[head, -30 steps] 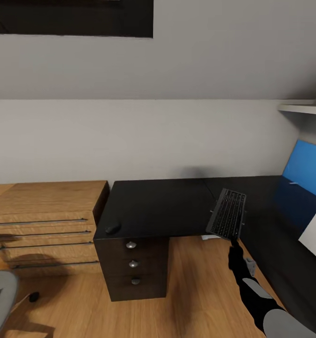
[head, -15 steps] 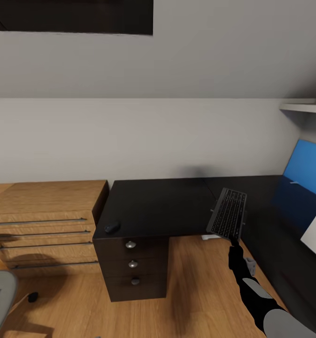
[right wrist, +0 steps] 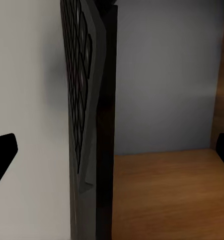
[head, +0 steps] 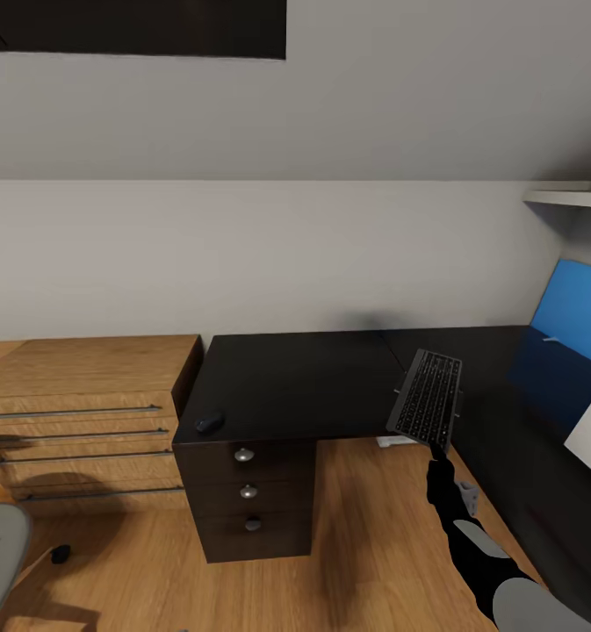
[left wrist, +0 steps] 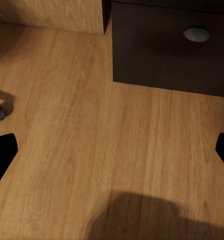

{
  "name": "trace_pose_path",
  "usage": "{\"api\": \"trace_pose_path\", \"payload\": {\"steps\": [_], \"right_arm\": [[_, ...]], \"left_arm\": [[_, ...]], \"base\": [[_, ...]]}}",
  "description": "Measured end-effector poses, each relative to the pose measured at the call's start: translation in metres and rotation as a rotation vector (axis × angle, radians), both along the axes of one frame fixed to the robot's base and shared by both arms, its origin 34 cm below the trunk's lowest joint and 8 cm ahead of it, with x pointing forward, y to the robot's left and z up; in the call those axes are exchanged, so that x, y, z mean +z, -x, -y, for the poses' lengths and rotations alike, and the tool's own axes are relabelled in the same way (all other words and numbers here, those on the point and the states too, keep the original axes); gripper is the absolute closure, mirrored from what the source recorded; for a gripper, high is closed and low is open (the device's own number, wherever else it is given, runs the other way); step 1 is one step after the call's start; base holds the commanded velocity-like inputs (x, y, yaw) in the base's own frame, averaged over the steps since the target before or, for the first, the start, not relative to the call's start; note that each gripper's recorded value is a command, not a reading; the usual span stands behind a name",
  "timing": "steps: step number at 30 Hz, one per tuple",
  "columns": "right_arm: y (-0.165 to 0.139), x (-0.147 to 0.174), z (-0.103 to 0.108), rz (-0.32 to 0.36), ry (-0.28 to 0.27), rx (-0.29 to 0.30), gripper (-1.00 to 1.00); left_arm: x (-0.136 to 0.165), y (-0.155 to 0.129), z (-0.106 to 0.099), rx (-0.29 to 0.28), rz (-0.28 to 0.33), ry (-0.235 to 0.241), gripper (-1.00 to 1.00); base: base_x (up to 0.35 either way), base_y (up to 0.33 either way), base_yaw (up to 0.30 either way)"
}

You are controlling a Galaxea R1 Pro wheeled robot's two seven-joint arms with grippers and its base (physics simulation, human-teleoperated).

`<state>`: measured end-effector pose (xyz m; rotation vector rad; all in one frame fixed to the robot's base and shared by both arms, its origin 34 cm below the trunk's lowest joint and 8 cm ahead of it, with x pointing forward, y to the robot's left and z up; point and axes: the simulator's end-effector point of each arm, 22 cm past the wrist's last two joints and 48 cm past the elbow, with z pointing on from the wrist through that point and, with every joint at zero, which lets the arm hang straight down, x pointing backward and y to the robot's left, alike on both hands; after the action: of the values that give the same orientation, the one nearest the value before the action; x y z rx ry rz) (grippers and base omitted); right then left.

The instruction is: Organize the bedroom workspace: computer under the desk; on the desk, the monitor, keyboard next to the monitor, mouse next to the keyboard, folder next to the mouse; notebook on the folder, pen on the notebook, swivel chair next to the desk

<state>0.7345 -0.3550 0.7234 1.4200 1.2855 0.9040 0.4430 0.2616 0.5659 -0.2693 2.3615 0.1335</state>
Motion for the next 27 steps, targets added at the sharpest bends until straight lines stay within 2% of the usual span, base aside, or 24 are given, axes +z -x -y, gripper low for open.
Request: {"api": "trace_pose_path", "payload": {"steps": [4,11,27], "right_arm": [[0.0000,0.0000,0.0001,0.000,-0.002,-0.001,-1.00],[0.0002,0.0004,0.0005,0.001,-0.002,-0.003,-1.00],[0.0008,-0.0008,0.0022,-0.003,-0.003,-0.007,-1.00]], "left_arm": [[-0.0007,0.0009,-0.0012,0.000,-0.002,-0.002,-1.00],[-0.0018,0.0024,-0.0023,0.001,-0.005,-0.004,-1.00],[-0.0028,0.0033,-0.0022,0.002,-0.010,-0.004,-1.00]], "base": [[0.021,0.000,0.000],[0.209,0.000,0.000],[0.098,0.000,0.000]]}}
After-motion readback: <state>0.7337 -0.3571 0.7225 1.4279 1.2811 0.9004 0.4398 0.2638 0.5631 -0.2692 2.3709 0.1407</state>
